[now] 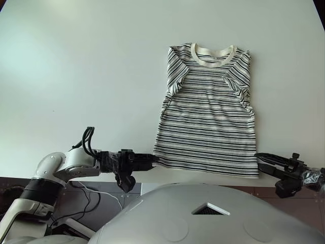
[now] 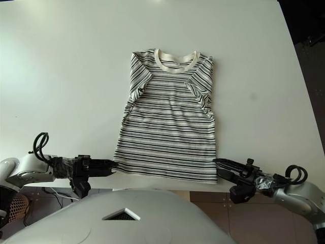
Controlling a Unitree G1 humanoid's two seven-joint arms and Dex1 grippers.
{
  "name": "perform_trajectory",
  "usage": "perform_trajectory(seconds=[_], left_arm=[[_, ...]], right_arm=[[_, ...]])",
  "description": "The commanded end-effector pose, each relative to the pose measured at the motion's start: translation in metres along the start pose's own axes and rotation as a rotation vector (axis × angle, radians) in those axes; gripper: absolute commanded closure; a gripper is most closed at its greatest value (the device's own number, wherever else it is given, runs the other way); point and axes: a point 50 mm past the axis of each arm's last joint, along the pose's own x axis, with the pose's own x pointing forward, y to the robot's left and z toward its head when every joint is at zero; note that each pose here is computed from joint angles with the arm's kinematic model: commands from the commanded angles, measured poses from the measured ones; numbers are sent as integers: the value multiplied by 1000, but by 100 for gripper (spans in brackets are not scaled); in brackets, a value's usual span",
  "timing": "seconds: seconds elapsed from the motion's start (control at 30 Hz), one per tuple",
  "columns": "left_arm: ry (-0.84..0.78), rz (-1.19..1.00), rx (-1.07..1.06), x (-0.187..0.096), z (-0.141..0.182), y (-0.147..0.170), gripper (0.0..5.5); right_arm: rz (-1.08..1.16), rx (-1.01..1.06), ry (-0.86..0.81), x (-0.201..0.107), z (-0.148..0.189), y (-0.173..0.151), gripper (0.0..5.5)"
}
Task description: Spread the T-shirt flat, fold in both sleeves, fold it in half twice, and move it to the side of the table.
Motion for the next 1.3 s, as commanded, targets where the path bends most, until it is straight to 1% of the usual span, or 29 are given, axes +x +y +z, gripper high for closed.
perform_trajectory(seconds=[0.03, 0.17, 0.3, 0.5, 0.6, 0.87, 1.07, 1.17, 1.2, 1.3], left_arm=[[52, -91, -53, -1, -3, -14, 442], [63, -85, -61, -1, -4, -14, 496], [60, -92, -59, -2, -5, -13, 539], [52, -107, -46, -4, -7, -11, 539], [47, -112, -37, -4, -9, -9, 539], [53, -106, -44, -4, -9, -9, 539], [62, -93, -51, -5, -10, -8, 540], [62, -73, -65, -6, -9, -6, 540], [60, -54, -72, -6, -9, -3, 540], [38, -38, -79, -10, -1, 5, 540]], right_arm=[[115, -21, 1, -6, -3, 8, 341], [192, -60, -22, -17, -4, 13, 341], [199, -75, -47, -16, 0, 18, 341], [174, -71, -84, -3, 10, 28, 341], [150, -78, -100, 6, 14, 28, 341], [158, -67, -103, 6, 15, 31, 341], [164, -45, -117, 5, 20, 35, 466], [125, -25, -115, 7, 20, 31, 526], [90, -6, -112, 8, 21, 25, 537], [-6, 55, -109, 10, 25, 0, 537]])
